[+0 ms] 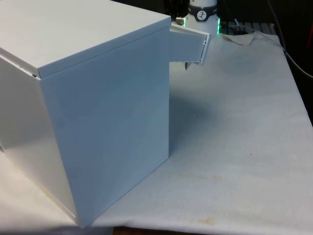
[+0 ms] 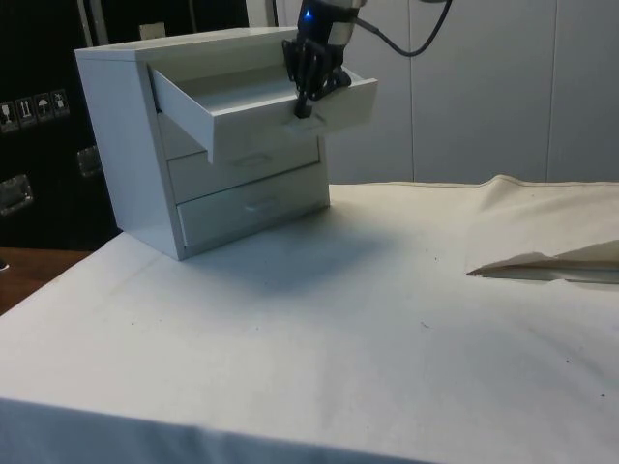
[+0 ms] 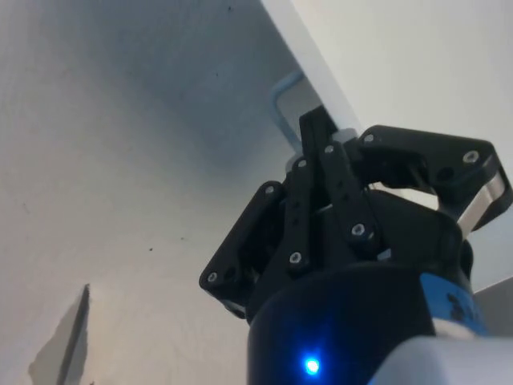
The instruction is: Open the drawer, then close it.
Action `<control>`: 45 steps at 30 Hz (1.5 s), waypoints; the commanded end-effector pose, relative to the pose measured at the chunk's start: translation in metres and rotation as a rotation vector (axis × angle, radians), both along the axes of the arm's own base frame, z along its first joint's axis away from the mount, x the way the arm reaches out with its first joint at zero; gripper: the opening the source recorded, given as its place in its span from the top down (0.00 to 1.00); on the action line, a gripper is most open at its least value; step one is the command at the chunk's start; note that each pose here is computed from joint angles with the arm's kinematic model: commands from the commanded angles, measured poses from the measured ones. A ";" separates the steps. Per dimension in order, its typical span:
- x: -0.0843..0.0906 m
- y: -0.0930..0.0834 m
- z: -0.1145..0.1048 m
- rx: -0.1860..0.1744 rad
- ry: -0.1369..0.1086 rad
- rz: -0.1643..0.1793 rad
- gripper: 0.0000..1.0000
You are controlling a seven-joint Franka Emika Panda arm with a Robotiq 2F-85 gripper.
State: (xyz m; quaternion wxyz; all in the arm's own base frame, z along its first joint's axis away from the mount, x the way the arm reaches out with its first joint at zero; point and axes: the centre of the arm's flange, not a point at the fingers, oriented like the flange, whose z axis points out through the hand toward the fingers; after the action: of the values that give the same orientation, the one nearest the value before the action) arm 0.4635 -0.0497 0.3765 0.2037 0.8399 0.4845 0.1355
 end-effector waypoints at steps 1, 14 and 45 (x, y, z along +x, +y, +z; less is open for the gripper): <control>0.003 -0.005 0.005 -0.025 -0.010 -0.003 1.00; 0.003 -0.002 0.006 -0.027 0.007 0.011 1.00; 0.022 -0.010 0.043 -0.128 0.004 0.021 1.00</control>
State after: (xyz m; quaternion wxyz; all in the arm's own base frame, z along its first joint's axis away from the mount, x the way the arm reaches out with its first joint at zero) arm 0.4829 -0.0570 0.4148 0.2445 0.8231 0.5010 0.1084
